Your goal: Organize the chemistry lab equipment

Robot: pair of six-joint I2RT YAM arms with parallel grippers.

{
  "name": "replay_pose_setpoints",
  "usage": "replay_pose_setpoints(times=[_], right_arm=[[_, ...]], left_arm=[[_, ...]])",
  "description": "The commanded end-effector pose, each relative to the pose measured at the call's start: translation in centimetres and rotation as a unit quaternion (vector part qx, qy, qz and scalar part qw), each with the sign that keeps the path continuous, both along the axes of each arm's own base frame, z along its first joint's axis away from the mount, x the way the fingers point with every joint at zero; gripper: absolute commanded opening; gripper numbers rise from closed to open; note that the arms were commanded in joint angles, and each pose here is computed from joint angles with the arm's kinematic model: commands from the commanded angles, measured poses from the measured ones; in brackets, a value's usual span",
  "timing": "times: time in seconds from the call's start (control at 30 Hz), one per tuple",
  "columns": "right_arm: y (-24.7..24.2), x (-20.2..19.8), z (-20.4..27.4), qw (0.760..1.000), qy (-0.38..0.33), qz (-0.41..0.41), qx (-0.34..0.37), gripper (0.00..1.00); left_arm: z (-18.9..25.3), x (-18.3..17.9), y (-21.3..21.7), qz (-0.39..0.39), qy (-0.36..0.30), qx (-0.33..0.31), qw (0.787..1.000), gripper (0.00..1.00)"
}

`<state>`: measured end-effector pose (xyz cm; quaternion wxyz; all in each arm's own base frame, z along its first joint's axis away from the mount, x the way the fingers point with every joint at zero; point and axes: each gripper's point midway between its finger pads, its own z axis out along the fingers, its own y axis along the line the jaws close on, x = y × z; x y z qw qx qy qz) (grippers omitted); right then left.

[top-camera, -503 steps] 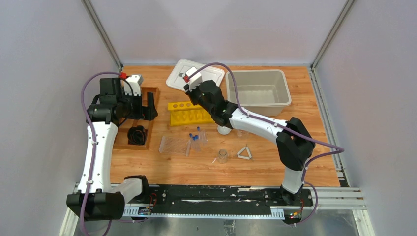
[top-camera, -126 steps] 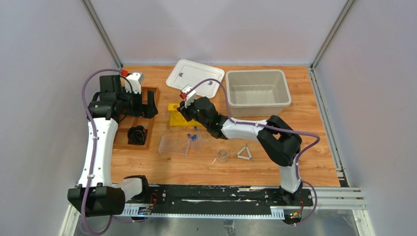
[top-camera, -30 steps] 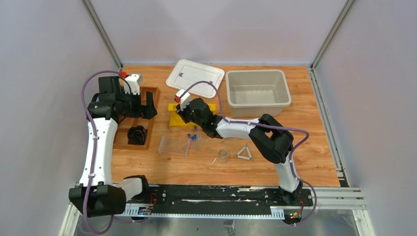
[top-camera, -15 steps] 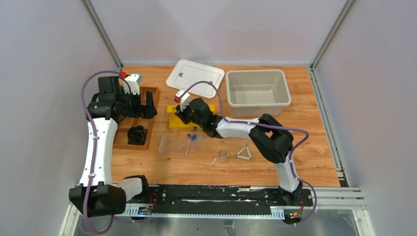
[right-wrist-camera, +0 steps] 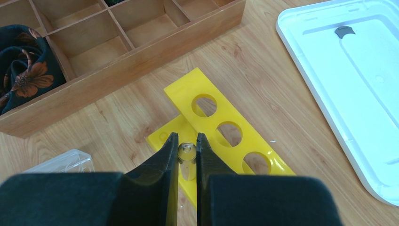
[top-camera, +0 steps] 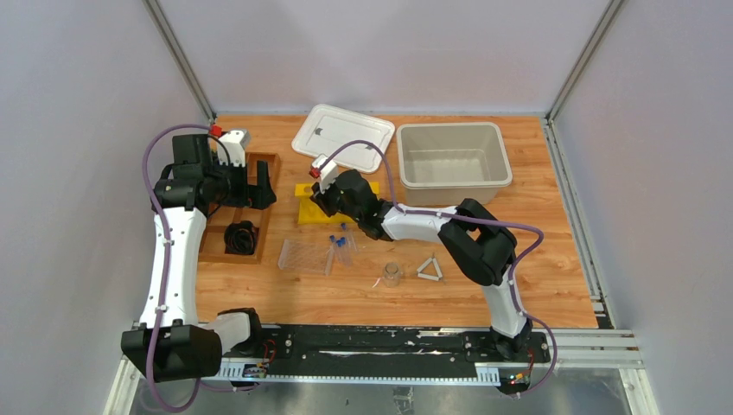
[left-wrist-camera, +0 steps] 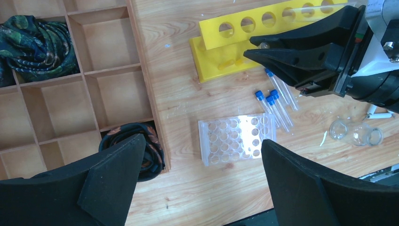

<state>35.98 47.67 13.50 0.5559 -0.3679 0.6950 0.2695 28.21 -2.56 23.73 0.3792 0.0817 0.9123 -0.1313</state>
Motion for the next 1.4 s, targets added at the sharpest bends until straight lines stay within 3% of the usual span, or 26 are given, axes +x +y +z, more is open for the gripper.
replay_pose_setpoints(times=[0.0, 0.13, 0.23, 0.4, 0.5, 0.6, 0.87, 1.0, 1.37], right_arm=[[-0.3, 0.0, -0.2, 1.000, -0.004, 0.009, -0.010, 0.05], [-0.4, -0.9, 0.3, 1.000, -0.006, 0.006, -0.016, 0.35], [-0.5, -2.0, 1.9, 1.000, -0.014, 0.002, -0.014, 0.50], [-1.4, -4.1, 5.4, 0.999, -0.029, -0.024, -0.027, 0.57], [-2.5, -5.7, 7.3, 0.999, 0.001, -0.043, -0.015, 0.57], [-4.1, -7.2, 7.0, 0.996, 0.062, -0.066, -0.008, 0.50], [-10.0, -9.4, -0.8, 0.967, 0.174, -0.167, -0.083, 0.35], [-10.4, -9.6, -4.0, 0.956, 0.196, -0.180, -0.120, 0.27], [-10.8, -7.7, -8.7, 0.938, 0.220, -0.217, -0.159, 0.22]], left_arm=[[1.2, 0.1, 0.3, 0.000, -0.028, 0.005, 1.000, 1.00], [1.4, -0.1, 0.2, 0.000, -0.032, 0.004, 0.999, 1.00], [1.7, -0.3, 0.1, -0.001, -0.036, 0.003, 0.999, 1.00], [2.0, -0.8, -0.1, -0.004, -0.041, 0.003, 0.999, 1.00], [2.1, -1.1, -0.1, -0.005, -0.041, 0.004, 0.999, 1.00], [2.1, -1.2, -0.1, -0.005, -0.042, 0.002, 0.999, 1.00], [2.1, -1.5, -0.1, -0.003, -0.044, 0.005, 0.999, 1.00], [2.2, -1.6, -0.1, -0.003, -0.043, 0.006, 0.999, 1.00], [2.3, -1.9, -0.1, -0.002, -0.043, 0.006, 0.999, 1.00]])
